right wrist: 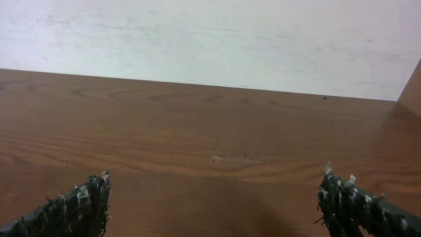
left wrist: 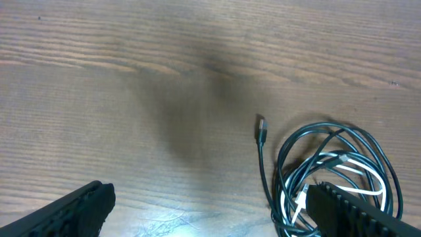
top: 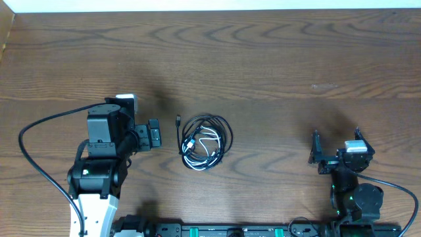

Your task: Untangle cables

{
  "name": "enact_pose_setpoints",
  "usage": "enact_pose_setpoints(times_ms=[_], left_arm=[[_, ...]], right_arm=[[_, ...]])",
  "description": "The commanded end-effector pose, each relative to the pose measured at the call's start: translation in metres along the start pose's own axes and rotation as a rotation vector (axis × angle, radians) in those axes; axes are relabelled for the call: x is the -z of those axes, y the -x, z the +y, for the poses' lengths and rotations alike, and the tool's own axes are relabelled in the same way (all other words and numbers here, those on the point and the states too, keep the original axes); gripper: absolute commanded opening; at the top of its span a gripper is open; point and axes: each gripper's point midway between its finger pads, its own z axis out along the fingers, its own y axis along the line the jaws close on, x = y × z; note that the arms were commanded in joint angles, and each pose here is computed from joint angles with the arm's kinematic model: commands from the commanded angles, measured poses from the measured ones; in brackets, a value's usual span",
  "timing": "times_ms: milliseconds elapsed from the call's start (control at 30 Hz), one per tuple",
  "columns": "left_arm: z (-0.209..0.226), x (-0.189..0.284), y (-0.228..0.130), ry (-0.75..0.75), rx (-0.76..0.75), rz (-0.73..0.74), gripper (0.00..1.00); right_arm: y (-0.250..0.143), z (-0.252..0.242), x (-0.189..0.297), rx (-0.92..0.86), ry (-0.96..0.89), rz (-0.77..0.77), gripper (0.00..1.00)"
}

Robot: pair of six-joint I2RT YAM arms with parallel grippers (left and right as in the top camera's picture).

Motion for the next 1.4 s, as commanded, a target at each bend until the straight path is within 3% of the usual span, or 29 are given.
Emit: enact_pose_setpoints(times_ms=[0,1367], left_arm=[[-0.001,0.005,0.012,-0.005,0.008,-0.034,0.98],[-0.002,0.005,0.023,-0.008,0.006,-0.076,0.98]], right_arm=[[0.0,0.004,0.0,0.01,0.016,-0.001,0.99],[0.0,0.004,0.0,0.01,0.016,-0.001,0.99]])
